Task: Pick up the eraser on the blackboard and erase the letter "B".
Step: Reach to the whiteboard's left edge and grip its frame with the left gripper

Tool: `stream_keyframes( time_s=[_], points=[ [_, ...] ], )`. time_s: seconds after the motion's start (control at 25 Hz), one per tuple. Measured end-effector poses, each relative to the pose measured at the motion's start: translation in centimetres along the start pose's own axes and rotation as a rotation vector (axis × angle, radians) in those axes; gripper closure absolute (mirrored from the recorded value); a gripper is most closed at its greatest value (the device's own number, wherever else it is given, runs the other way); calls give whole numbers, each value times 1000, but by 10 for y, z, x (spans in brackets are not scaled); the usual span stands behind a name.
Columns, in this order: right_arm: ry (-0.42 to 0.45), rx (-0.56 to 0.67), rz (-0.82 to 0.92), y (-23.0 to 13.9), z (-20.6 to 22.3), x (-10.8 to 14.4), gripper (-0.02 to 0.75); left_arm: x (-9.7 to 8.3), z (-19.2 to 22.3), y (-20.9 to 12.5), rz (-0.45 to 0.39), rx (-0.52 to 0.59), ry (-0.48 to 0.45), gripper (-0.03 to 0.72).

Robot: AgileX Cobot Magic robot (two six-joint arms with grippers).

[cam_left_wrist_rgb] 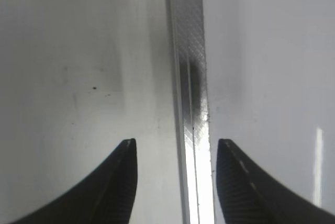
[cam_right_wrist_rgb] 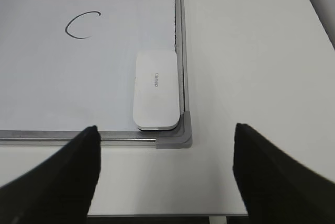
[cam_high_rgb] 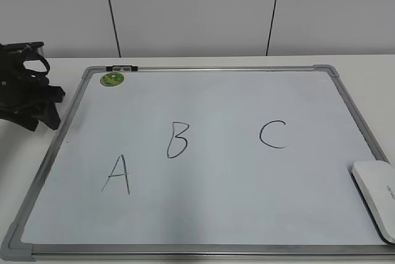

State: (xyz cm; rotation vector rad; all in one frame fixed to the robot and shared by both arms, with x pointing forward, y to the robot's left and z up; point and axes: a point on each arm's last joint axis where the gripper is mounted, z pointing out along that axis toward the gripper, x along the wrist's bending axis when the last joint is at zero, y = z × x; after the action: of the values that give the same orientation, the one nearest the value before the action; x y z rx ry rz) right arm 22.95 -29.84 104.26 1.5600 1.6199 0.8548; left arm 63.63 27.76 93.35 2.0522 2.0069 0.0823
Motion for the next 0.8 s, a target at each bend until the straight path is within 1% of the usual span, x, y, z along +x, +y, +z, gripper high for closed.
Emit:
stream_keyframes(
  time_s=[0.4, 0.64, 0.8],
  points=[
    [0, 0, 0, 0, 0, 0, 151, 0, 23, -2, 2, 62, -3, 343],
    [0, 0, 0, 0, 0, 0, 151, 1, 28, -1, 3, 66, -2, 379],
    [0, 0, 0, 0, 0, 0, 151, 1, 33, -1, -1, 73, -4, 421]
  ],
)
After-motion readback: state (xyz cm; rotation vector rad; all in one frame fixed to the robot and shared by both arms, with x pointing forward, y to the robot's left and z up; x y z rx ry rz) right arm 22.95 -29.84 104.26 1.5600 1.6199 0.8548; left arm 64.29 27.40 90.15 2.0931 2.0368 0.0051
